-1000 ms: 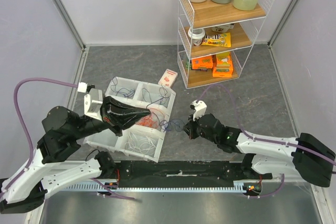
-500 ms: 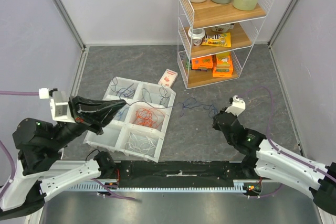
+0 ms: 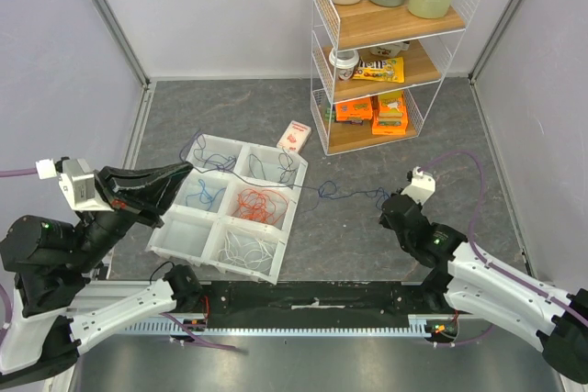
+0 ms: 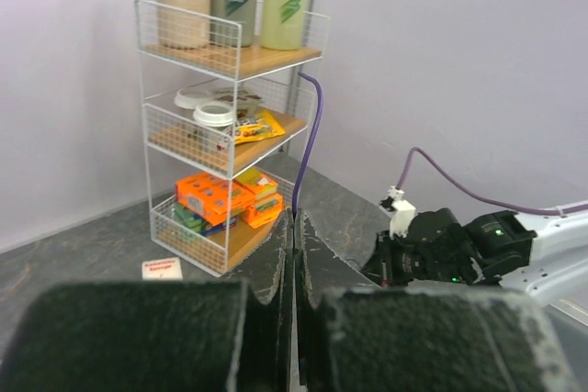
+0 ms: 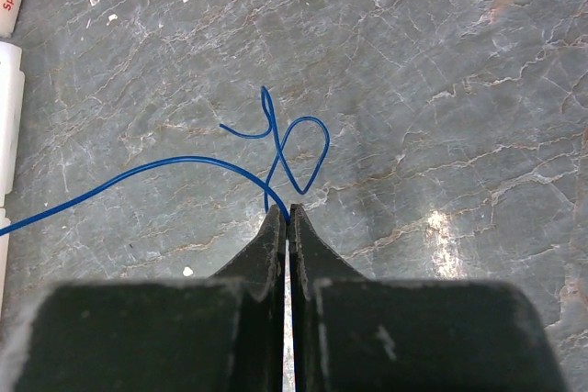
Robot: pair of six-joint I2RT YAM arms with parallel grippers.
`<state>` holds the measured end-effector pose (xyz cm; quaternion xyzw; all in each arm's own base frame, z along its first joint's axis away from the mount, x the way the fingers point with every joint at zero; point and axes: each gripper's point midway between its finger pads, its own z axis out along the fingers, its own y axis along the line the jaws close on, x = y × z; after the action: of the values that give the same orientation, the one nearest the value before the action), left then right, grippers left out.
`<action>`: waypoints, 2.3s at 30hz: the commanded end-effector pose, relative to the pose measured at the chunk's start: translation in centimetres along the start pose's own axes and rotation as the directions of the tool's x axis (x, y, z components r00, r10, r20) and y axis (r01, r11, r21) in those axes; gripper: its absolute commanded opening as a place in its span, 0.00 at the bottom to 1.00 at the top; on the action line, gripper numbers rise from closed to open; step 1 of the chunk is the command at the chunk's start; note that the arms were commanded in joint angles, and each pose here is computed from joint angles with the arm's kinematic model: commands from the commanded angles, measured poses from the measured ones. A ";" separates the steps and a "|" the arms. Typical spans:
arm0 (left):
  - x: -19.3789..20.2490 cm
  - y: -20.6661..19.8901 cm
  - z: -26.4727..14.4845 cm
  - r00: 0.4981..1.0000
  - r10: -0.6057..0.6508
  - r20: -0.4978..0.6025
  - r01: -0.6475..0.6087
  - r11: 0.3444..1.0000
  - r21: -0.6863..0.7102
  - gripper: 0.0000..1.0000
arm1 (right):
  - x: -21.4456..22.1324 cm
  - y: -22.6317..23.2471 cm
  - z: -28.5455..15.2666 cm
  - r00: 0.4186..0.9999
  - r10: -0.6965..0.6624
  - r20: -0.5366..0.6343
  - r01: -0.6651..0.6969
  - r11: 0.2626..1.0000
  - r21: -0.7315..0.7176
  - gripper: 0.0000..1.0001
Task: Untangle the cables
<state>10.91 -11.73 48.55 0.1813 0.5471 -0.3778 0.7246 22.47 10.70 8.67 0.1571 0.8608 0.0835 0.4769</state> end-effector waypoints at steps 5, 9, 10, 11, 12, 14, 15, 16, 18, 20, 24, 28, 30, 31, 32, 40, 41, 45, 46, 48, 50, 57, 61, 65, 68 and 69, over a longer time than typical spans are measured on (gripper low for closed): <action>-0.5 2.3 -1.2 0.997 0.070 -0.016 -0.072 0.992 -0.108 0.02 | -1.8 0.6 -0.5 0.999 0.015 0.041 -0.014 1.000 -0.021 0.00; -0.8 2.7 -1.5 0.996 0.084 -0.017 -0.086 0.988 -0.127 0.02 | -1.8 0.5 -0.6 0.999 0.020 0.045 -0.019 1.000 -0.022 0.00; -0.8 2.8 -1.6 0.996 0.089 -0.021 -0.091 0.987 -0.131 0.02 | -1.8 0.5 -0.6 0.999 0.020 0.043 -0.019 1.000 -0.022 0.00; -0.8 3.0 -1.7 0.996 0.092 -0.020 -0.094 0.986 -0.138 0.02 | -1.9 0.5 -0.6 0.999 0.022 0.046 -0.021 0.999 -0.024 0.00; -0.8 3.1 -1.7 0.995 0.098 -0.022 -0.100 0.985 -0.143 0.02 | -1.9 0.5 -0.6 0.999 0.023 0.046 -0.022 0.999 -0.024 0.00; -0.9 3.5 -1.9 0.994 0.106 -0.027 -0.109 0.980 -0.164 0.02 | -2.0 0.5 -0.6 0.998 0.024 0.050 -0.023 0.999 -0.026 0.00; -0.9 3.6 -1.9 0.994 0.105 -0.029 -0.109 0.980 -0.169 0.02 | -2.1 0.6 -0.7 0.998 0.024 0.051 -0.023 0.999 -0.029 0.00; -0.9 3.8 -2.0 0.994 0.106 -0.030 -0.109 0.977 -0.182 0.02 | -2.1 0.5 -0.7 0.998 0.023 0.054 -0.021 0.999 -0.030 0.00; -0.9 4.4 -2.2 0.989 0.140 -0.042 -0.146 0.968 -0.205 0.02 | -2.3 0.6 -0.8 0.998 0.031 0.060 -0.029 0.999 -0.037 0.00; -0.8 5.0 -2.4 0.987 0.152 -0.054 -0.161 0.959 -0.232 0.02 | -2.4 0.6 -0.9 0.997 0.036 0.065 -0.034 0.999 -0.043 0.00; -0.6 5.9 -2.7 0.982 0.171 -0.075 -0.186 0.943 -0.276 0.02 | -2.6 0.5 -1.1 0.997 0.040 0.073 -0.037 0.998 -0.045 0.00; -0.8 6.8 -3.1 0.982 0.172 -0.081 -0.189 0.926 -0.328 0.02 | -2.8 0.2 -1.1 0.995 0.052 0.082 -0.049 0.998 -0.035 0.00; -0.8 8.0 -3.6 0.981 0.172 -0.089 -0.193 0.899 -0.394 0.02 | -3.0 -0.1 -1.2 0.994 0.066 0.091 -0.065 0.998 -0.022 0.00; -0.9 8.7 -4.0 0.980 0.172 -0.095 -0.196 0.879 -0.435 0.02 | -3.0 -0.3 -1.2 0.993 0.072 0.093 -0.071 0.997 -0.015 0.00; -0.8 9.3 -4.2 0.979 0.174 -0.105 -0.203 0.860 -0.468 0.02 | -3.0 -0.5 -1.3 0.992 0.076 0.098 -0.075 0.997 -0.010 0.00; -2.0 13.2 -7.6 0.971 0.197 -0.133 -0.234 0.693 -0.682 0.02 | -4.1 -1.9 -2.1 0.983 0.106 0.147 -0.111 0.993 0.027 0.00; -2.2 13.5 -8.0 0.972 0.199 -0.128 -0.231 0.679 -0.697 0.02 | -4.2 -2.0 -2.2 0.983 0.109 0.151 -0.114 0.993 0.029 0.00; -2.1 13.2 -7.9 0.977 0.188 -0.099 -0.204 0.698 -0.687 0.02 | -4.2 -1.9 -2.2 0.983 0.106 0.148 -0.111 0.993 0.026 0.00; -1.6 12.9 -7.3 0.978 0.183 -0.103 -0.205 0.714 -0.669 0.02 | -4.2 -1.8 -2.2 0.984 0.104 0.145 -0.109 0.994 0.025 0.00; -0.1 12.2 -5.8 0.974 0.176 -0.143 -0.227 0.745 -0.627 0.02 | -4.1 -1.7 -2.1 0.985 0.097 0.140 -0.102 0.995 0.023 0.00; 1.7 11.7 -4.2 0.965 0.167 -0.204 -0.257 0.761 -0.595 0.02 | -4.1 -1.5 -2.1 0.986 0.097 0.137 -0.100 0.995 0.016 0.00; 6.2 11.0 0.3 0.928 0.166 -0.333 -0.334 0.765 -0.551 0.02 | -4.1 -0.8 -2.3 0.990 0.073 0.121 -0.071 0.997 -0.019 0.00; 7.4 10.6 3.1 0.915 0.187 -0.358 -0.364 0.767 -0.529 0.02 | -4.0 -0.3 -2.3 0.992 0.064 0.109 -0.059 0.997 -0.043 0.00; 8.0 10.5 5.8 0.904 0.203 -0.377 -0.385 0.769 -0.510 0.02 | -4.0 0.1 -2.4 0.994 0.038 0.099 -0.032 0.998 -0.055 0.00; 8.9 12.1 7.3 0.901 0.184 -0.393 -0.385 0.757 -0.528 0.02 | -4.3 0.2 -2.4 0.994 0.019 0.103 -0.013 0.999 -0.051 0.00; 9.3 12.7 7.6 0.905 0.157 -0.395 -0.364 0.767 -0.529 0.01 | -4.5 0.2 -2.4 0.994 0.016 0.107 -0.010 0.999 -0.052 0.00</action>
<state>24.31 -11.58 38.25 0.1155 0.7318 -0.0073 0.6717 21.65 8.77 10.79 0.1538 0.8476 0.0826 0.5011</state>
